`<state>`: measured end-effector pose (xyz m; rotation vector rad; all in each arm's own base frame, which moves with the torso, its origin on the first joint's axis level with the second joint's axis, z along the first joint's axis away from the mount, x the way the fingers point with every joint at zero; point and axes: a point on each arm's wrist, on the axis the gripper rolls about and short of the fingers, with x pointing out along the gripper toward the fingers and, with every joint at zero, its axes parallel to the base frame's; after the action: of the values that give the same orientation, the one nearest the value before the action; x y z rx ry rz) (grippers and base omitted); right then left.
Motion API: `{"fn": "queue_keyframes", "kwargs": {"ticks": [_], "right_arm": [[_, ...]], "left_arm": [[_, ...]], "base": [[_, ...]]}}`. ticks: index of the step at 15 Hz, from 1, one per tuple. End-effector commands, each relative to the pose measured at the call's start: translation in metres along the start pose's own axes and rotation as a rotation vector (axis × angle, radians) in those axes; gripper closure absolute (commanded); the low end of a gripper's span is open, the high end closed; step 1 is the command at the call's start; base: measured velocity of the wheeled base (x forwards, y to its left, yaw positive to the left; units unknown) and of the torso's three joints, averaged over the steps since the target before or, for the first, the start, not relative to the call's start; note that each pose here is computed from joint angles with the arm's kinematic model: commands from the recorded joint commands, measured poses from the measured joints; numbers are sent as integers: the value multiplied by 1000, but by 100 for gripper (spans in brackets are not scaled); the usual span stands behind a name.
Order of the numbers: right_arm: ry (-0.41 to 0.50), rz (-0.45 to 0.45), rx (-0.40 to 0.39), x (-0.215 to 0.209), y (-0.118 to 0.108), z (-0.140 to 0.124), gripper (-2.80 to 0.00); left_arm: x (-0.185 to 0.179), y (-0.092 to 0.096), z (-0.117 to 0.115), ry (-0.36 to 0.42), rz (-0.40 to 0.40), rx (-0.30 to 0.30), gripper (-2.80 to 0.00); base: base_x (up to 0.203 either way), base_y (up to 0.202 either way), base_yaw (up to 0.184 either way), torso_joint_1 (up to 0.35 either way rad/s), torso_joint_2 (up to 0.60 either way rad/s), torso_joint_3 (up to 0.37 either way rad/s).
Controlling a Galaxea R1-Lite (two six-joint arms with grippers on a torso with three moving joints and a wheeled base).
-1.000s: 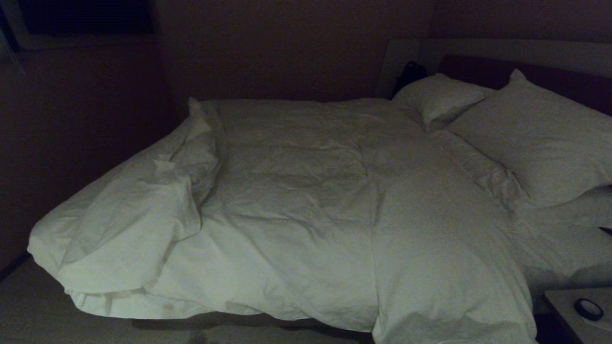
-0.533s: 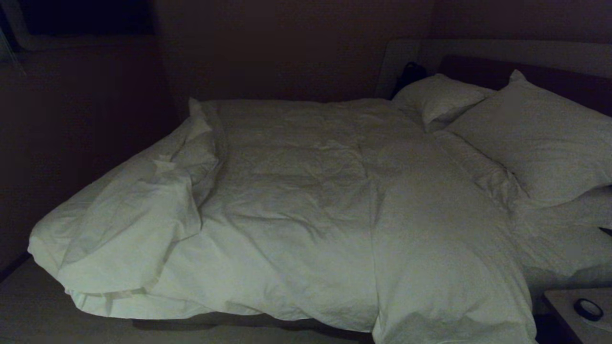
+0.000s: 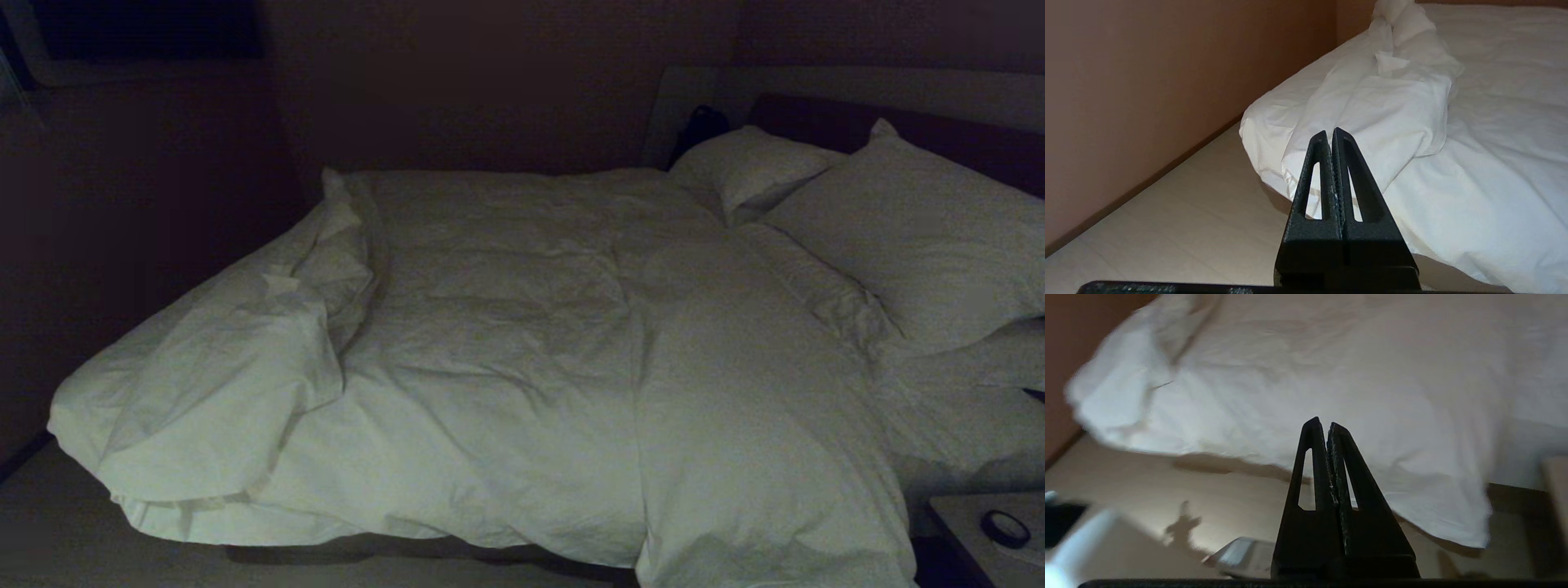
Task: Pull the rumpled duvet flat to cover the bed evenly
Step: Hold the folded corner of the quilt
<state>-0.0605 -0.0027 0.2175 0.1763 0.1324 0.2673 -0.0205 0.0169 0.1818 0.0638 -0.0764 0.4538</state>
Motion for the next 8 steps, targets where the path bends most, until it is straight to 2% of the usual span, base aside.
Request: {"fn": "queue_keyframes", "kwargs": {"ticks": [1,3,4,8], "right_arm": [[-40,-165,-1,0,-5,1,0],[-68,-193,1,0,-5,3,0],[-77,-232,2,0,-6,3,0],[-82,-260,2,0,-5,3,0]], "left_arm": [[-1,-2,-3,14,78,19,0],[-5,-3,-8,11,134,41,0],[-11,-1,-13,-13,131,38,0],[-13,-2,-20,-16,106,45,0]], "base": [[0,0,0,0,0,0],[0,0,0,0,0,0],[0,0,0,0,0,0],[0,0,0,0,0,0]]}}
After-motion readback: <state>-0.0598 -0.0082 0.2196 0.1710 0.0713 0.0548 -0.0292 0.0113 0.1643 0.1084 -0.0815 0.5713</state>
